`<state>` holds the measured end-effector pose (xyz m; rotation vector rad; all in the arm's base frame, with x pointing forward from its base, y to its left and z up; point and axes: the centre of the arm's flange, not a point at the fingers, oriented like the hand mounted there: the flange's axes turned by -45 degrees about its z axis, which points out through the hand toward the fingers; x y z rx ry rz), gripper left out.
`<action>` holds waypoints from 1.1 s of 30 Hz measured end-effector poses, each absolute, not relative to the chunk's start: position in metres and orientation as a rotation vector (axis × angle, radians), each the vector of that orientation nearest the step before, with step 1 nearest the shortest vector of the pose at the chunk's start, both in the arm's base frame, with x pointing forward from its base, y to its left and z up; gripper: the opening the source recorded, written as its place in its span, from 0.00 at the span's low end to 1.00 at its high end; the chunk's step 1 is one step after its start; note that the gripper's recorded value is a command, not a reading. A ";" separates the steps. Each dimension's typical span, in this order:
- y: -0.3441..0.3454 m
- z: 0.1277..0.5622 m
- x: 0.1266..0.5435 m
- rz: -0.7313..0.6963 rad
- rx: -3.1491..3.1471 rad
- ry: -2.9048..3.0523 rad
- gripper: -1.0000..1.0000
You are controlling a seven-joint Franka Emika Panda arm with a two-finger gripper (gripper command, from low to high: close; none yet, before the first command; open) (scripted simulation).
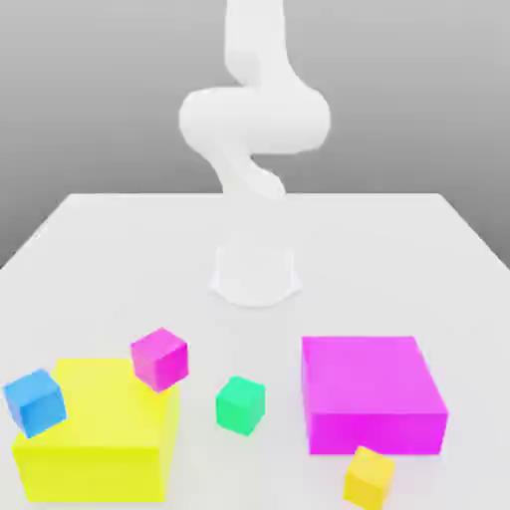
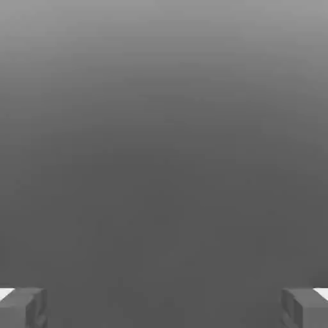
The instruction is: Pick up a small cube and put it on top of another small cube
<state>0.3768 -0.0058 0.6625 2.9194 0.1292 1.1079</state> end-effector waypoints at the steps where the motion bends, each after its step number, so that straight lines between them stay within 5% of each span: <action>1: -0.008 0.640 0.388 1.056 2.926 0.196 0.50; 12: -0.014 0.407 0.434 0.539 2.898 0.894 0.50; 23: -0.019 0.209 0.360 0.041 2.705 1.579 0.50; 31: -0.020 0.135 0.351 -0.001 2.678 1.637 0.50; 32: -0.020 0.131 0.350 -0.001 2.680 1.637 0.00; 33: -0.020 0.131 0.350 -0.001 2.680 1.637 0.00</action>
